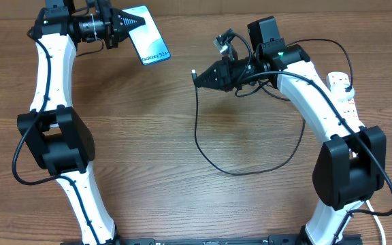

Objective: Plug charger to phone and switch on socket
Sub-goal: 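Lift the plug with the right gripper toward the phone's bottom port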

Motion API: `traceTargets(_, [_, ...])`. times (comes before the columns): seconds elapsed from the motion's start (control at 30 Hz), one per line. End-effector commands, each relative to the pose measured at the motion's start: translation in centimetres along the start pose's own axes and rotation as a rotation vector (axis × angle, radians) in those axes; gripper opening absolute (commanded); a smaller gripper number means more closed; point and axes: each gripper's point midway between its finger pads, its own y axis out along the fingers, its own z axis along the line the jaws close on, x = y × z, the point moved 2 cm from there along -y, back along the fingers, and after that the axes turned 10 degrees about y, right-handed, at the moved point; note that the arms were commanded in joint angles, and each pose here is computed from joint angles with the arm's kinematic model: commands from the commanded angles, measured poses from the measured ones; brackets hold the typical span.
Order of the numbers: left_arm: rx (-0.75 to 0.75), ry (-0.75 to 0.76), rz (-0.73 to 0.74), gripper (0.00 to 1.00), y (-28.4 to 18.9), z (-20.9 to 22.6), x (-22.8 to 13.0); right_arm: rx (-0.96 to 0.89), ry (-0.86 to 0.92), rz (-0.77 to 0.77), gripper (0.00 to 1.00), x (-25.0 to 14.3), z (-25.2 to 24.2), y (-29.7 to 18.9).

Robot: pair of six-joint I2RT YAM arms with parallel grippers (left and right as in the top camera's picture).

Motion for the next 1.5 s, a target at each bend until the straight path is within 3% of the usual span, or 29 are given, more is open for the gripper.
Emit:
traceTargets(0.0, [-0.123,0.049,0.052,0.04,-0.3,-2.6,-0.6,0.131,-0.056,0.053,0.04,-0.7,3.1,-0.1])
traceTargets(0.37, [-0.222,0.081,0.112,0.04,0.4,-4.3,-1.6,0.139,-0.051,0.094,0.04,-1.7,4.0,1.6])
traceTargets(1.47, [-0.245,0.128,0.181,0.04,3.9,-5.5,-3.2,0.172,-0.082,0.082,0.04,-1.1,5.4,2.3])
